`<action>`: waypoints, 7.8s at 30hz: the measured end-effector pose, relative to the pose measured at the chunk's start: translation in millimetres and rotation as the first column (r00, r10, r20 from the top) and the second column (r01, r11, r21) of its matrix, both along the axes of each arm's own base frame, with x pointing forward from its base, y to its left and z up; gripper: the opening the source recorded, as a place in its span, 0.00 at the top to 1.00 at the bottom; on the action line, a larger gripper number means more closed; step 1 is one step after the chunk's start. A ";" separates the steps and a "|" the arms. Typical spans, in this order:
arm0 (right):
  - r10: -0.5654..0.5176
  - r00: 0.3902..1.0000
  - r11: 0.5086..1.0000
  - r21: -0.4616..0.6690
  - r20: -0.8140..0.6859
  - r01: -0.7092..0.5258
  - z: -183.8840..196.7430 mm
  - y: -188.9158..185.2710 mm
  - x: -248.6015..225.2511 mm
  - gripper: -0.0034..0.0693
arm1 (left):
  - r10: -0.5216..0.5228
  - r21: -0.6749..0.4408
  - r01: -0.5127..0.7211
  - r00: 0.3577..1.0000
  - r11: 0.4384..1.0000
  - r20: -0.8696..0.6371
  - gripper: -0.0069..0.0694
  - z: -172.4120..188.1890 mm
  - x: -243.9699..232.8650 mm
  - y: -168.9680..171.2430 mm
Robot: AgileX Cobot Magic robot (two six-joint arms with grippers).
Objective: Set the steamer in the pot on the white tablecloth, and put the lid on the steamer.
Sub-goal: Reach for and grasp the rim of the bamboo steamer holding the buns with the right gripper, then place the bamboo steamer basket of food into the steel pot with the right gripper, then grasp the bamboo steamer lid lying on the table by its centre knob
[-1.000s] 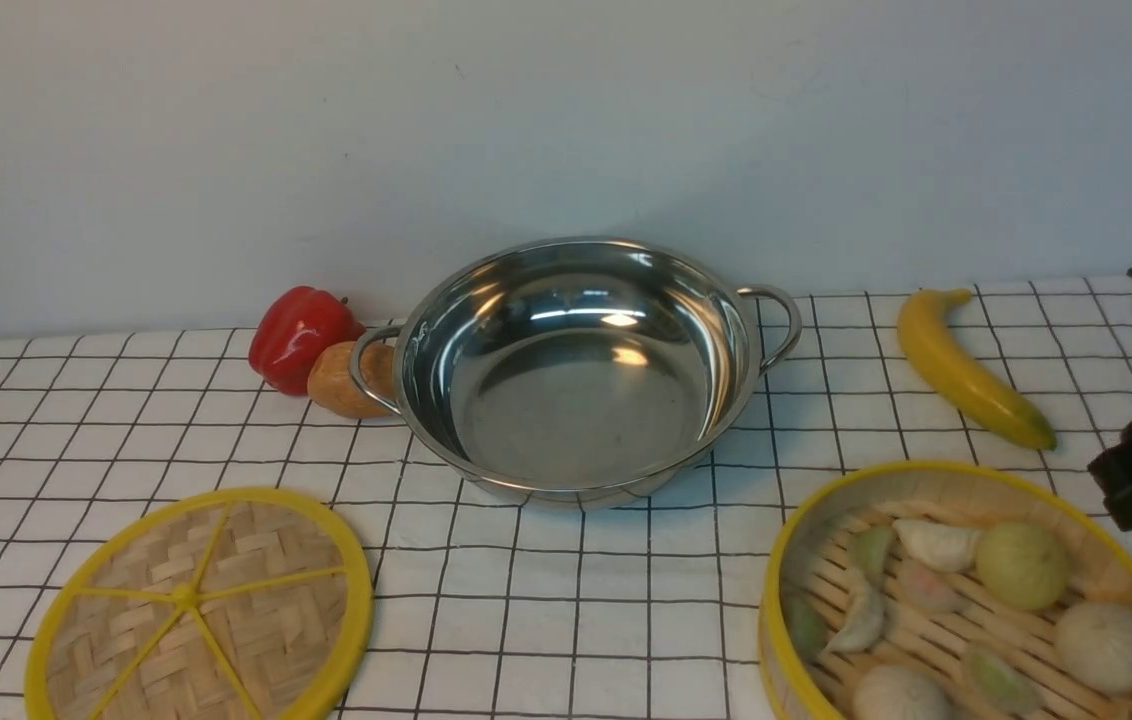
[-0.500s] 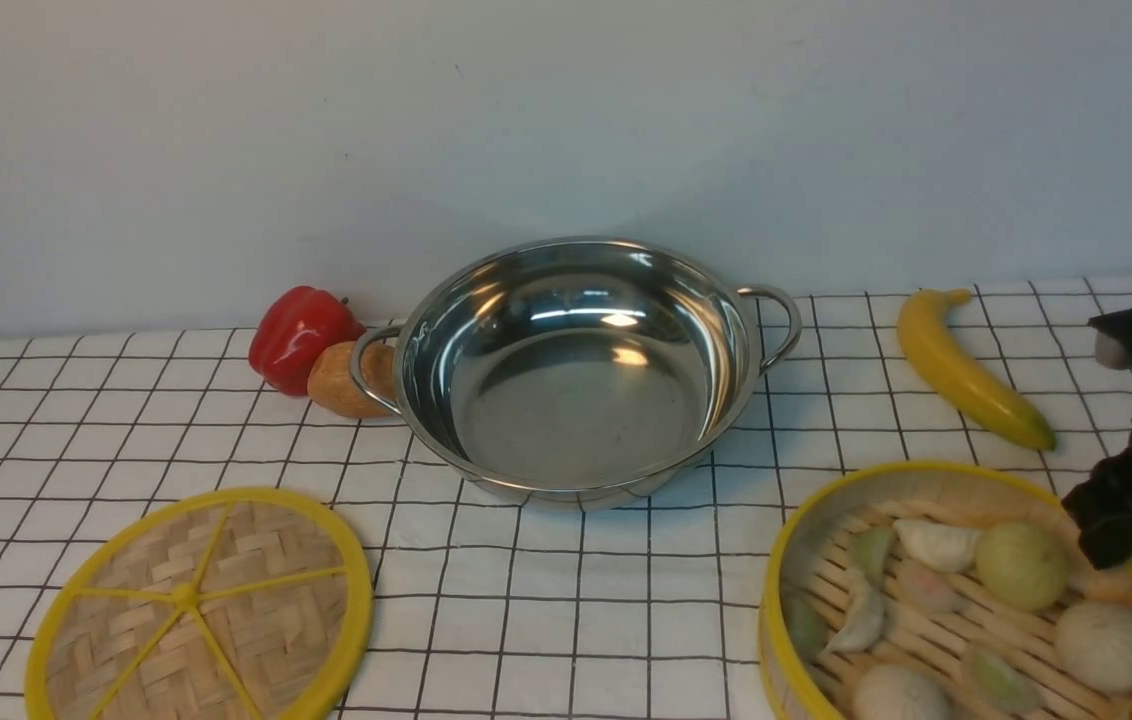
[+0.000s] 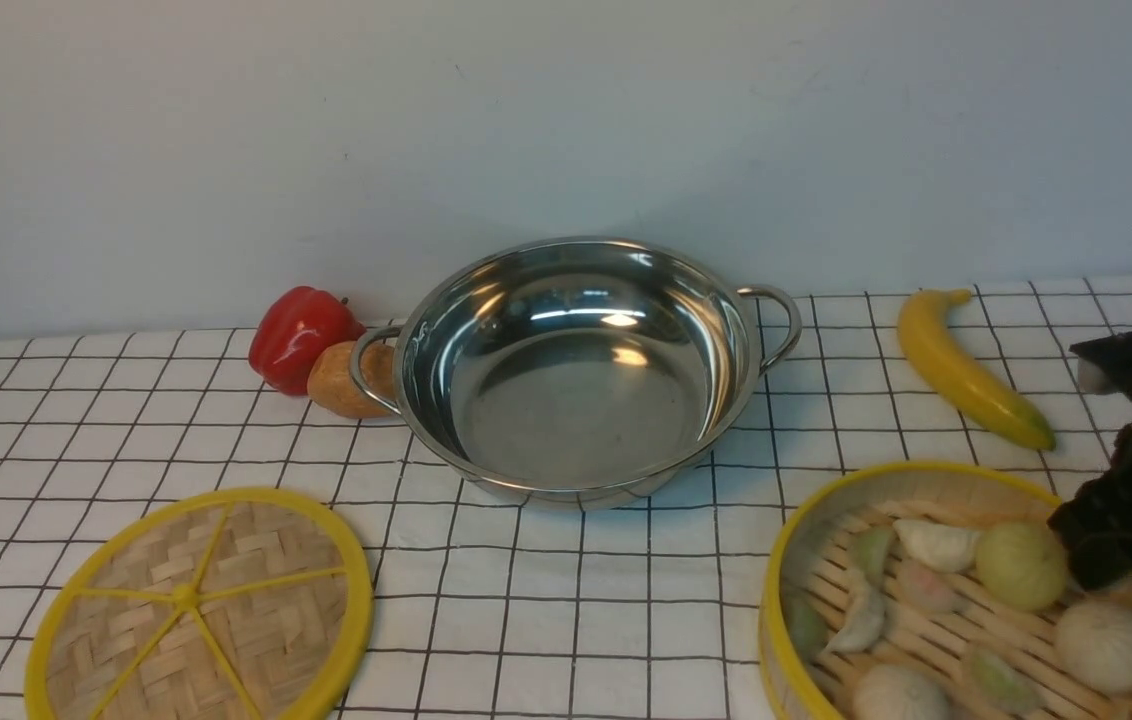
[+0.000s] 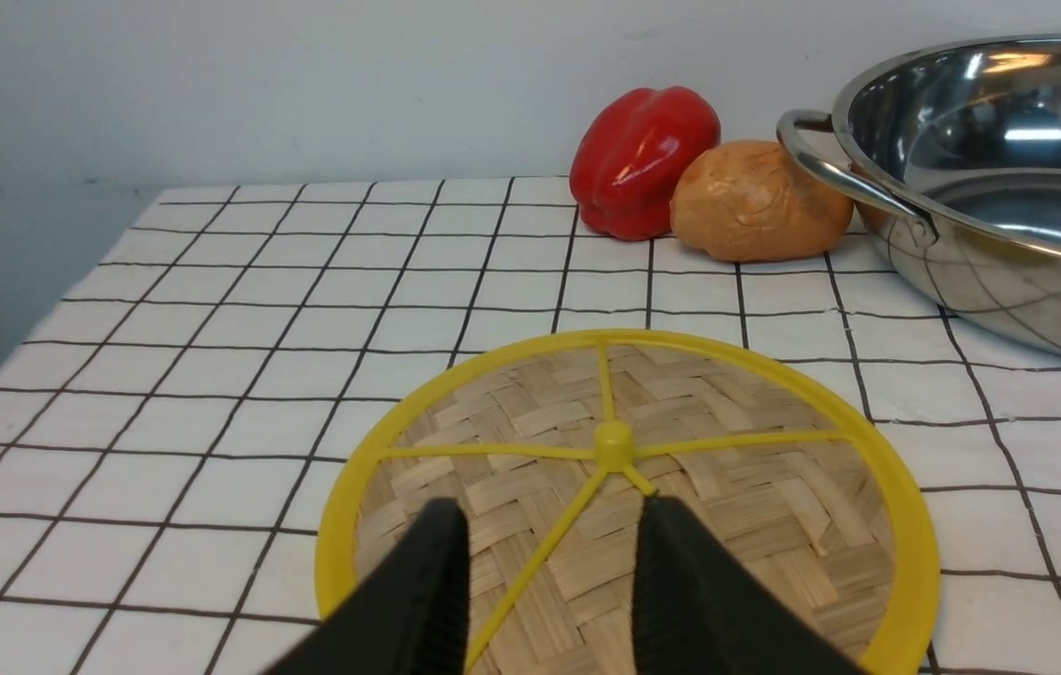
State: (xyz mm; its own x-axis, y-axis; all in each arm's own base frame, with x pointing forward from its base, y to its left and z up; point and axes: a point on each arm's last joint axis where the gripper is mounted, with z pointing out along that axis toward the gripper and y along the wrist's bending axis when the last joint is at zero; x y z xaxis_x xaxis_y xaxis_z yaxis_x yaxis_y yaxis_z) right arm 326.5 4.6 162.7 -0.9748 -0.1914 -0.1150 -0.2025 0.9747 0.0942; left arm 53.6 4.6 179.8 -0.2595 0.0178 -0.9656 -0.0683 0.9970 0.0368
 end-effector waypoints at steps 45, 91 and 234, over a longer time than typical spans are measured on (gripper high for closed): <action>0.133 0.956 0.989 0.022 0.260 -0.143 125.5 101.6 93.4 0.87 | 0.000 0.000 0.000 1.000 1.000 0.000 0.59 0.0 0.0 0.0; 0.226 0.901 0.953 0.109 0.371 -0.283 57.8 199.6 173.9 0.87 | 0.000 0.000 0.000 1.000 1.000 0.000 0.59 0.0 0.0 0.0; -0.347 0.521 0.938 0.298 0.780 0.178 171.9 37.6 -29.8 0.80 | 0.000 0.000 0.000 1.000 1.000 0.000 0.59 0.0 0.0 0.0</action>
